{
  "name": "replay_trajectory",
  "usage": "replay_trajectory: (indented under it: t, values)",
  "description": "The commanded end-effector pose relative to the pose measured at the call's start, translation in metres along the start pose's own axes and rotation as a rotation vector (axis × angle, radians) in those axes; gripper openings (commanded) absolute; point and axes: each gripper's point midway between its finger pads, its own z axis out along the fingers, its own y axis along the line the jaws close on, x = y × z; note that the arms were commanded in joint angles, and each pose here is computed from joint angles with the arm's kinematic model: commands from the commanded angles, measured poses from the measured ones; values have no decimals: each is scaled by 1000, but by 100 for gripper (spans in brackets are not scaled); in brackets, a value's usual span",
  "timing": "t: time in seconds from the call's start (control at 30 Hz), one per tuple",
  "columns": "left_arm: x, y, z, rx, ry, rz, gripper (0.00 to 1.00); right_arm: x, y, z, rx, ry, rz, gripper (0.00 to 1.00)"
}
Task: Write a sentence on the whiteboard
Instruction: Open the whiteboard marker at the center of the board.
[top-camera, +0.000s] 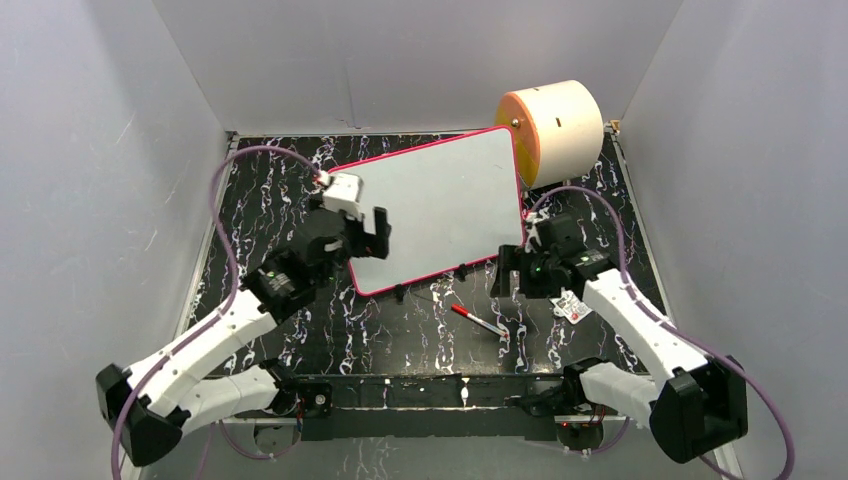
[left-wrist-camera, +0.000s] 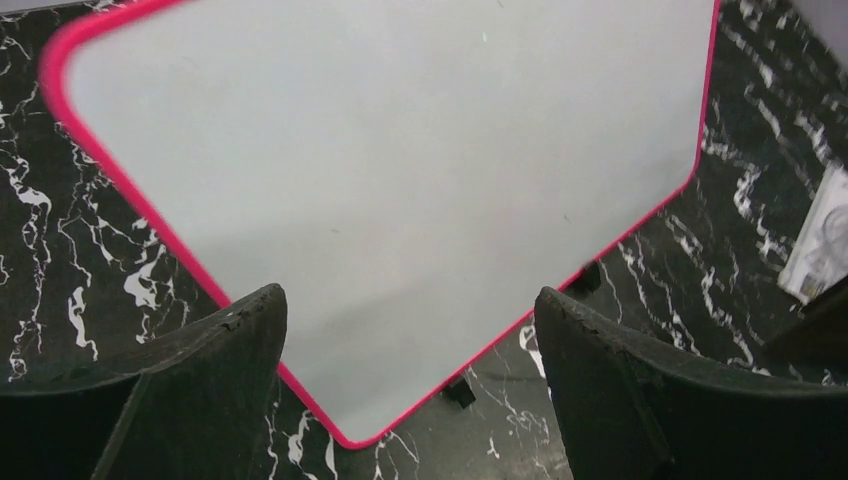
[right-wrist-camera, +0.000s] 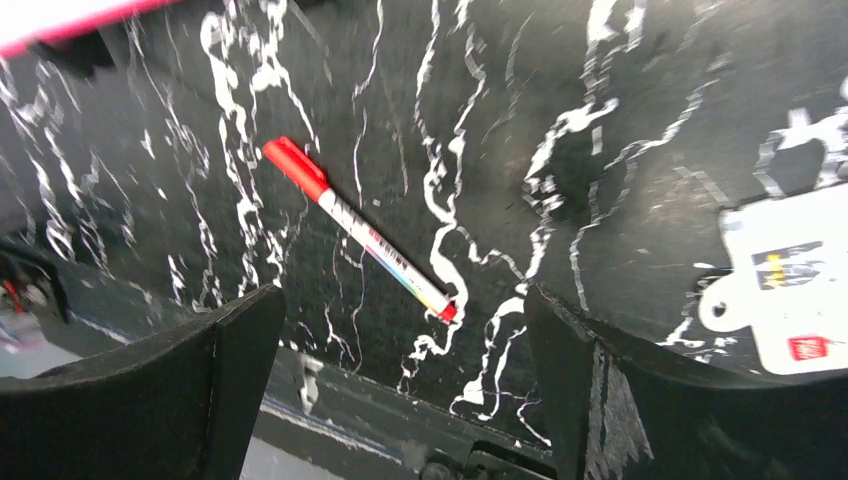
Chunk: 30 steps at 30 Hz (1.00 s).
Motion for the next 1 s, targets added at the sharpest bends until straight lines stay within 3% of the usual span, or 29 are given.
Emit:
replay_trajectory:
  t: [0.0,0.27,0.5,0.7,0.97]
  values:
    - [-32,17,-13,101,-114,-133,90,17,16,22,9,45,-26,98]
    - [-40,30,-34,125,-209,-152,90,50,18,50,79,130,-109,97]
    - [-38,28,-31,157,-207,-165,90,66,21,66,147,159,-186,92]
    - [-33,29,-25,159,-179,-175,90,82,28,75,202,188,-258,84]
    - [-31,29,-23,159,-172,-180,90,103,37,80,277,242,-355,62]
